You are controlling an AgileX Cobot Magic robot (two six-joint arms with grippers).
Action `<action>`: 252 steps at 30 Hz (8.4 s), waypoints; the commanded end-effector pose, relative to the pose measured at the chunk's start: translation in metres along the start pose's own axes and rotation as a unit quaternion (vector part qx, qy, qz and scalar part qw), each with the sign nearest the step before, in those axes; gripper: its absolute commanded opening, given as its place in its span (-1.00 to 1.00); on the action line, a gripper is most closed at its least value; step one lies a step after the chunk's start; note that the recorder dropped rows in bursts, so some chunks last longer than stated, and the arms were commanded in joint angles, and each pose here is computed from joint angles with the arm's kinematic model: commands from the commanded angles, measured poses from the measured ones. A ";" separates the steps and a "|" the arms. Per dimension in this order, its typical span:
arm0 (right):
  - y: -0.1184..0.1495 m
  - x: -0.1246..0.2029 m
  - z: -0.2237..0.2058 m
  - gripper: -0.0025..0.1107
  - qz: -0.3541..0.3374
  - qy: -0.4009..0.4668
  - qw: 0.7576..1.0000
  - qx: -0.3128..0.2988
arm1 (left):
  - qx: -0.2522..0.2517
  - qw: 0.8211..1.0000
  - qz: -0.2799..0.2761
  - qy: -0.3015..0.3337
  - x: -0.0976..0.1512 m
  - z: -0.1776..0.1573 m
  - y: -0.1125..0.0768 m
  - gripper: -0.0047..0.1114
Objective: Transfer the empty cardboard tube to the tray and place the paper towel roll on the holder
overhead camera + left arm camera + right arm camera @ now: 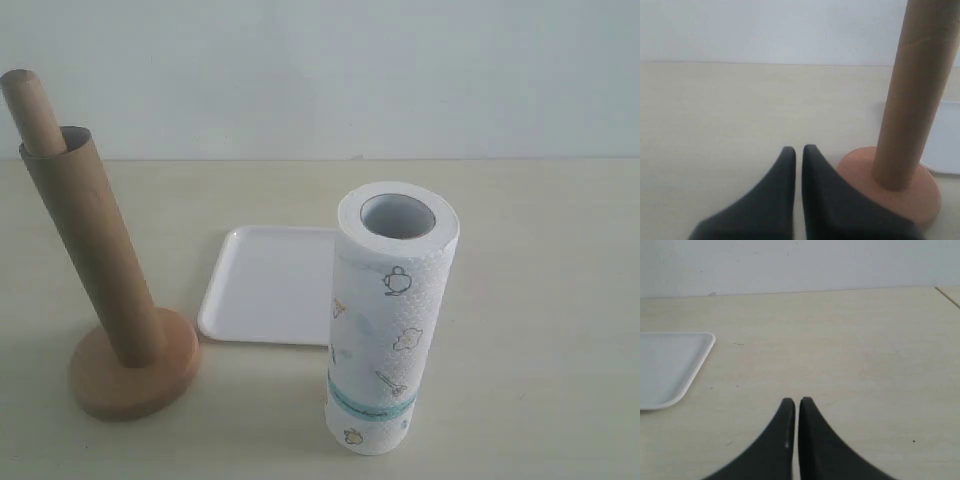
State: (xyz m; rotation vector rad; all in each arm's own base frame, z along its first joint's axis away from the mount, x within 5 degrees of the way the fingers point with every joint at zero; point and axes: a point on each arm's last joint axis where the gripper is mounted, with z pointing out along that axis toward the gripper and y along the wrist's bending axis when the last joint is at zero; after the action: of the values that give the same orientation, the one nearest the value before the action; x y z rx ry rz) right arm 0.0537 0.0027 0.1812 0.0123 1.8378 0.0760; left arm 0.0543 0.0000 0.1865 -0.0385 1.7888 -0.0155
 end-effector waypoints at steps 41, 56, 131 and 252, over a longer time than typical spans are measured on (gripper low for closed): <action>0.000 -0.002 -0.001 -0.91 -0.002 -0.010 1.000 0.001 | 0.000 0.912 0.072 -0.404 -0.066 -0.030 -0.005 -0.85; 0.000 -0.002 -0.001 -0.91 -0.002 -0.010 1.000 0.001 | -0.007 0.986 0.055 -0.158 -0.105 0.012 -0.002 -0.85; 0.000 -0.002 -0.001 -0.91 -0.002 -0.010 1.000 0.001 | 0.175 0.978 0.041 0.105 -0.075 0.150 -0.076 -0.81; 0.000 -0.002 -0.001 -0.91 -0.002 -0.010 1.000 0.001 | 0.353 0.625 0.696 0.016 -0.062 0.231 -0.254 -0.85</action>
State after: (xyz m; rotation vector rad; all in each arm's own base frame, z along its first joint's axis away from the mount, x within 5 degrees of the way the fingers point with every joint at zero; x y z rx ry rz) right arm 0.0537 0.0027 0.1812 0.0123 1.8378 0.0760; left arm 0.2969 -0.2487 0.2064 1.9110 1.2786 0.3927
